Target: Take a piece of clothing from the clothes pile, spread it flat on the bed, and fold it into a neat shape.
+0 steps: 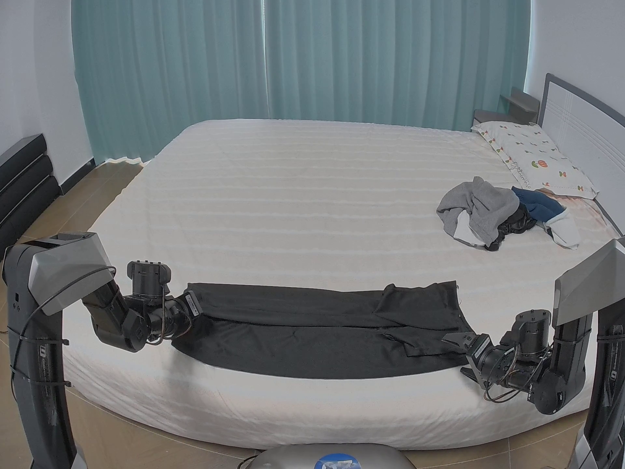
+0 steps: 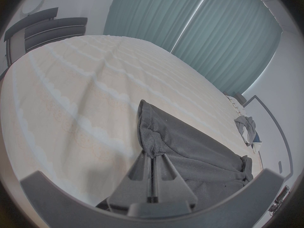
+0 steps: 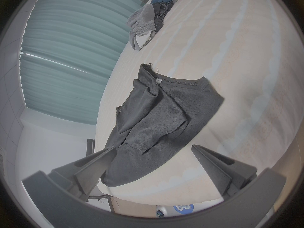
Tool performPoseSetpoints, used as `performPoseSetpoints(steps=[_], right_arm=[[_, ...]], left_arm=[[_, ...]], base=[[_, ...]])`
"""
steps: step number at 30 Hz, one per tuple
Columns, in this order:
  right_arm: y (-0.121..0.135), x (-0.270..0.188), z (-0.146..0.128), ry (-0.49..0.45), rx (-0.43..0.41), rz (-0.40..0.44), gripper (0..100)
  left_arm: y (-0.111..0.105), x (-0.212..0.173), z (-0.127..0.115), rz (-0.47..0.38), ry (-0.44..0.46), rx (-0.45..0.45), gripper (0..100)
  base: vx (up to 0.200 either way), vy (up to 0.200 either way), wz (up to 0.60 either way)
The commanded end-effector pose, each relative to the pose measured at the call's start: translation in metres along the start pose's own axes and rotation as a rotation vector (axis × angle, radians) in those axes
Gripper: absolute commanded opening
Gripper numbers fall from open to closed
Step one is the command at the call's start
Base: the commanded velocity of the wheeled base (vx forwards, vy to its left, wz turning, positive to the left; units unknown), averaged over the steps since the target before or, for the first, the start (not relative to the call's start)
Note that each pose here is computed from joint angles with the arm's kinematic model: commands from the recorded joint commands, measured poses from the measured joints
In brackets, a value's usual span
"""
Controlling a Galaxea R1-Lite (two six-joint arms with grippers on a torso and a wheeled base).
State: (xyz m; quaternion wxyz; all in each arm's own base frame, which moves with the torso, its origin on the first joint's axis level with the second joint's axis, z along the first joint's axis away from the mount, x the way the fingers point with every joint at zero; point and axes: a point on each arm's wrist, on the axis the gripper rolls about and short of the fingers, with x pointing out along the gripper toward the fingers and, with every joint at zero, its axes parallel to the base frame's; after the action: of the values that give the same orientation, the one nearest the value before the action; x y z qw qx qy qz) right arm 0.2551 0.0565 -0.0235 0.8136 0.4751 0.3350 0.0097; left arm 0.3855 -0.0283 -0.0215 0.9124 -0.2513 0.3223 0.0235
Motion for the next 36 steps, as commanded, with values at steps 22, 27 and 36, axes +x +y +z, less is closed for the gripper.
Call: performPoseSetpoints(steps=[22, 27, 36], right_arm=[[0.000, 0.000, 0.000, 0.000, 0.000, 0.002, 100], [0.003, -0.001, 0.006, -0.026, 0.024, 0.027, 100], [0.002, -0.019, 0.043, -0.103, 0.099, 0.090, 100]], left_arm=[[-0.019, 0.000, 0.017, -0.060, -0.061, -0.115, 0], [-0.029, -0.005, 0.018, -0.079, -0.064, -0.109, 0], [-0.056, -0.024, 0.027, -0.095, -0.102, -0.101, 0]], base=[[-0.055, -0.018, 0.00], [0.000, -0.200, 0.00], [0.000, -0.200, 0.00]])
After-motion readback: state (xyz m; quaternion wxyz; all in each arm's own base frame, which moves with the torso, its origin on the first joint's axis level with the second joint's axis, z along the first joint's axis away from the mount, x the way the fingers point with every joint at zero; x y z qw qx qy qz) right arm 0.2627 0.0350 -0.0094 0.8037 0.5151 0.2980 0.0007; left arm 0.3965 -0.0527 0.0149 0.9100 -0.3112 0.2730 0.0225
